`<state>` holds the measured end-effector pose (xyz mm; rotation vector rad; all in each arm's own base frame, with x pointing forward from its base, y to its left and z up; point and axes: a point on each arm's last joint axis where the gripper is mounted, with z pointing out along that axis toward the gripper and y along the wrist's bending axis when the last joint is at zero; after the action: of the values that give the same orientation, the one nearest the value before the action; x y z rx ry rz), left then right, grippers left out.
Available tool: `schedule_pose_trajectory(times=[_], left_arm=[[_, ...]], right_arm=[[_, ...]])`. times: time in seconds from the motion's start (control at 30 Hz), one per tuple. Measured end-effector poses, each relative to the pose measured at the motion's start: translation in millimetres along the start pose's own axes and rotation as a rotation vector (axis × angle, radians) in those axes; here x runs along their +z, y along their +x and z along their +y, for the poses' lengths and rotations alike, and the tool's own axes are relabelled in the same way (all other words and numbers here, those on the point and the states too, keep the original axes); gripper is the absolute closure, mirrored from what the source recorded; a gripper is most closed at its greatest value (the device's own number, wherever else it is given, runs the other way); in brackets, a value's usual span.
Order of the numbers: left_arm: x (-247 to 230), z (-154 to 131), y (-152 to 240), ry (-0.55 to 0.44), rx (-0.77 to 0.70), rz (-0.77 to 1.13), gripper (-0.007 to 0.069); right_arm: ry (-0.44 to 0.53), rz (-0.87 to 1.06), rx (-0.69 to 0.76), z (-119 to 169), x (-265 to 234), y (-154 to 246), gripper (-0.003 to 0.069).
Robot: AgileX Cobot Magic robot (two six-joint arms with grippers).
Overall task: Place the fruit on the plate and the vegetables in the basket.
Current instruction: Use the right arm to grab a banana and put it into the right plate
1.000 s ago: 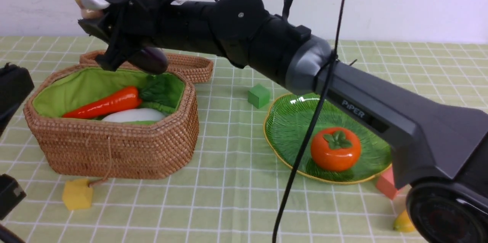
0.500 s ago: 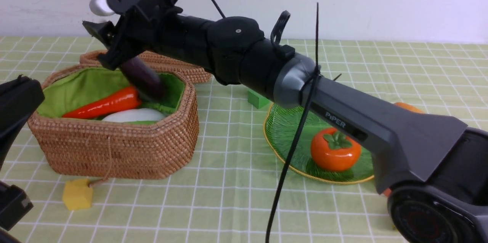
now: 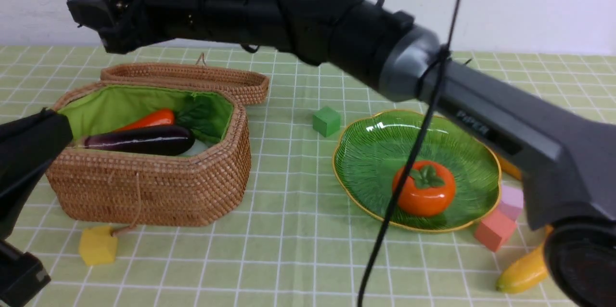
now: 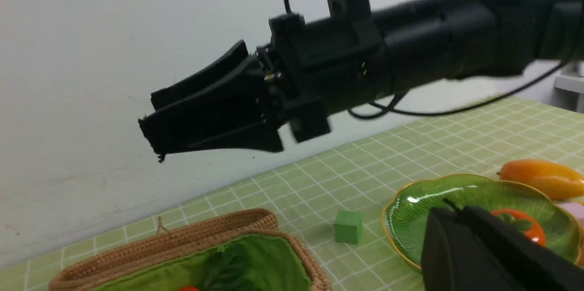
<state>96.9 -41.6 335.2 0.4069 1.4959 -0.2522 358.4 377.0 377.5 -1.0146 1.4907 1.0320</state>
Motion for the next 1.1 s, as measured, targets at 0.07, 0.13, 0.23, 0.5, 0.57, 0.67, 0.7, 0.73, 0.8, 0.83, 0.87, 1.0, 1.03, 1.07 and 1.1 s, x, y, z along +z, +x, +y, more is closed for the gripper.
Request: schedule_pose_trajectory(times=[0.07,0.13,0.23,0.5,0.57,0.67,0.7,0.73,0.8,0.83,0.87,1.0,1.03,1.07,1.1], left_arm=[[0,-1,0,0.014,0.000,0.005,0.0624],[0,-3,1,0.028,0.001,0.011,0.0622],[0,-6,2,0.070,-0.004,0.026,0.0622],[2,-31,14,0.354,-0.048,0.157,0.0620],[3,-34,17,0.392,-0.054,0.181,0.0620],[3,-36,19,0.428,-0.056,0.203,0.0620],[3,-36,19,0.427,-0.056,0.203,0.0620],[3,-37,19,0.430,-0.055,0.203,0.0620],[3,-37,19,0.430,-0.055,0.203,0.0620],[3,-36,19,0.427,-0.054,0.202,0.0620],[3,-36,19,0.426,-0.053,0.202,0.0620],[3,-36,18,0.429,-0.007,0.190,0.0620],[3,-36,19,0.435,0.004,0.189,0.0620],[3,-37,19,0.449,0.035,0.186,0.0620],[2,-38,19,0.462,0.057,0.184,0.0620]], right_arm=[[-0.067,0.165,0.038,9,-14,1,0.0475],[-0.084,0.411,0.106,16,-30,11,0.0618],[0.010,0.643,0.184,11,-48,22,0.0671],[0.349,0.801,0.248,8,-99,16,0.0673],[0.396,0.848,0.255,14,-116,20,0.0671],[0.548,0.924,0.319,21,-171,32,0.0668],[0.558,0.934,0.328,23,-178,35,0.0668],[0.635,0.964,0.396,21,-205,47,0.0669],[0.759,0.989,0.536,12,-244,67,0.0665],[0.840,0.987,0.635,7,-267,80,0.0662],[0.869,0.992,0.669,4,-274,87,0.0660],[1.131,0.837,0.998,-29,-334,133,0.0603],[1.153,0.812,1.029,-34,-339,140,0.0585],[1.192,0.768,1.090,-45,-350,150,0.0532],[1.216,0.741,1.123,-53,-356,156,0.0483]])
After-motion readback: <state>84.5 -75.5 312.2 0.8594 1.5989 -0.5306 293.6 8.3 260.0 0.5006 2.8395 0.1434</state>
